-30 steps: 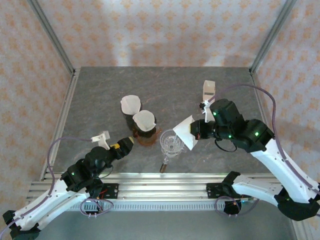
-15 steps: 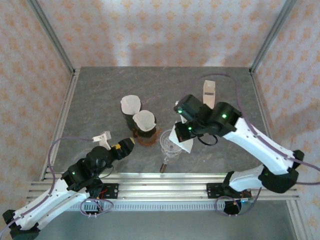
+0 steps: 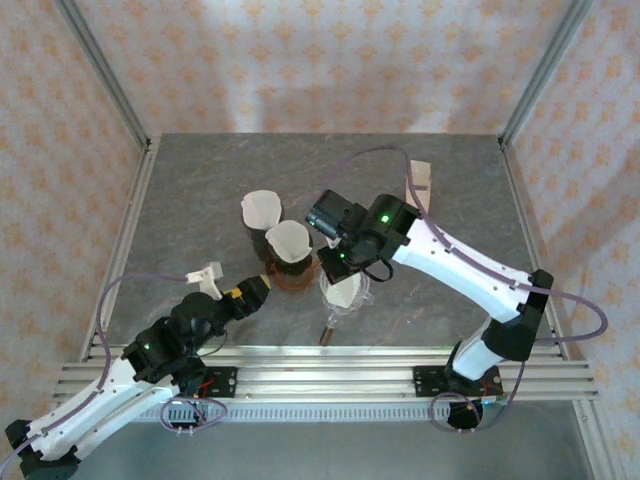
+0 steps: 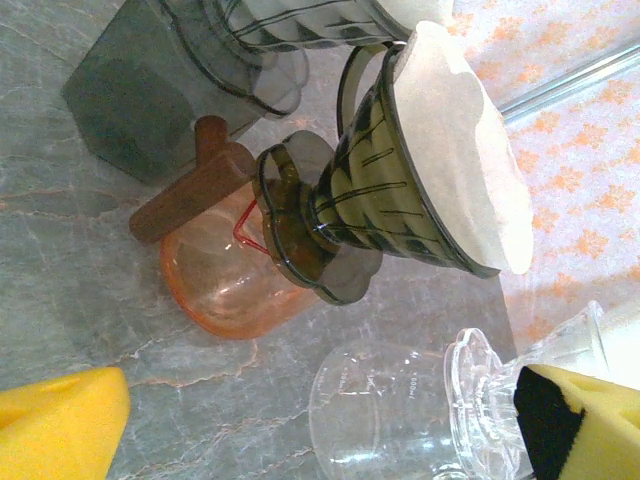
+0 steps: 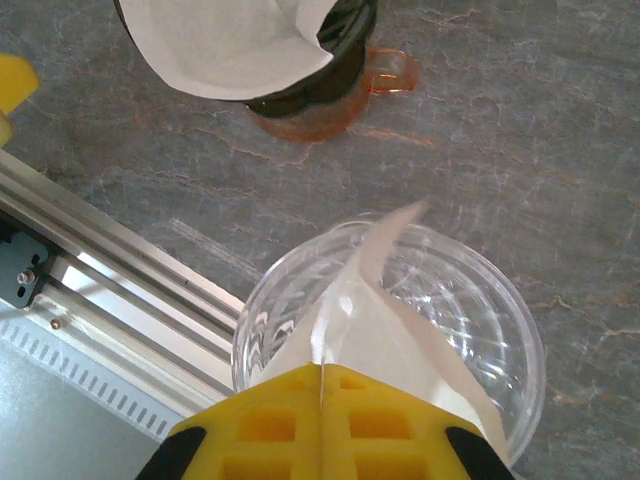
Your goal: Place the coffee filter in the dripper
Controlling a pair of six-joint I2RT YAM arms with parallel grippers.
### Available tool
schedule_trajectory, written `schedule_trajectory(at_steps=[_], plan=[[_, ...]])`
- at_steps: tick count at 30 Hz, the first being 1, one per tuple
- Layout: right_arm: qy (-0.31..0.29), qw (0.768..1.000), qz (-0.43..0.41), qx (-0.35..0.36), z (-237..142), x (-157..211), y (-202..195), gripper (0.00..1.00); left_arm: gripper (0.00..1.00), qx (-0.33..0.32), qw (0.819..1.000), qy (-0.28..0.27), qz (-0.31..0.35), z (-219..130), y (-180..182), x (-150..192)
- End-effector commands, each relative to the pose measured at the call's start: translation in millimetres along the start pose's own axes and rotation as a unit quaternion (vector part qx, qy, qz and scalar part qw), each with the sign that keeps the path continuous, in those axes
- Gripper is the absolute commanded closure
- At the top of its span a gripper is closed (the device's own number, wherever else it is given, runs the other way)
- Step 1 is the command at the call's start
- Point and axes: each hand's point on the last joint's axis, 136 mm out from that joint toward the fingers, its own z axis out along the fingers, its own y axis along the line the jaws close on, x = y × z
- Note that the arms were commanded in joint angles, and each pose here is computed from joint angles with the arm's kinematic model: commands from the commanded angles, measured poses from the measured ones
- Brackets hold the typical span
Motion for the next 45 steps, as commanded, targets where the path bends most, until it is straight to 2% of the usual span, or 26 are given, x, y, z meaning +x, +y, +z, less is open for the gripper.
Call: schedule_trajectory(at_steps=[1, 8, 9, 13, 14, 17, 20, 26, 29, 32, 34, 37, 45], plan=[[0.002, 1.000, -0.009, 0.008, 13.9, 0.6, -0.6, 1.00, 0.00, 0.011, 1.000, 0.000, 0.004, 2.2, -4.3, -0.1], [0.004, 1.000, 0.001, 0.025, 26.9, 5.5, -9.8, 1.00, 0.01, 0.030, 1.000, 0.002, 0.009, 0.6, -17.3, -3.1], [0.001, 1.000, 0.002, 0.024, 26.9, 5.4, -9.8, 0.98, 0.01, 0.032, 0.999, 0.005, 0.012, 0.5, -20.0, -3.3], [-0.025, 1.000, 0.009, 0.002, 20.4, 0.6, -4.6, 0.65, 0.10, 0.049, 0.997, 0.035, 0.040, 2.7, -41.6, -0.8], [-0.037, 0.999, 0.012, -0.003, 15.9, -2.1, -4.2, 0.60, 0.12, 0.050, 0.996, 0.047, 0.047, 4.9, -46.8, 1.3], [-0.073, 0.997, 0.021, -0.015, 0.2, -6.8, -4.9, 0.53, 0.19, 0.056, 0.994, 0.073, 0.065, 8.2, -63.3, 3.6], [-0.108, 0.993, 0.032, -0.026, -14.5, -7.0, -8.7, 0.49, 0.20, 0.061, 0.991, 0.079, 0.087, 7.7, -77.5, 1.6], [-0.187, 0.979, 0.076, -0.033, -36.0, -1.0, -28.2, 0.44, 0.21, 0.056, 0.981, 0.106, 0.155, 7.0, -107.5, 4.5], [-0.202, 0.974, 0.101, -0.020, -33.3, 8.3, -41.7, 0.43, 0.28, 0.036, 0.972, 0.127, 0.196, 10.2, -117.9, 8.3], [-0.207, 0.971, 0.119, -0.006, -24.7, 16.9, -52.6, 0.43, 0.31, 0.028, 0.961, 0.152, 0.229, 14.9, -129.4, 14.9], [-0.211, 0.969, 0.128, -0.002, -21.8, 20.6, -57.0, 0.45, 0.31, 0.019, 0.954, 0.169, 0.246, 20.1, -133.6, 20.5], [-0.219, 0.966, 0.140, 0.008, -19.8, 24.7, -65.6, 0.49, 0.37, -0.003, 0.949, 0.184, 0.257, 29.6, -132.7, 25.5], [-0.213, 0.967, 0.139, 0.010, -12.7, 30.2, -71.0, 0.61, 0.42, -0.003, 0.952, 0.186, 0.244, 45.2, -132.1, 34.6]])
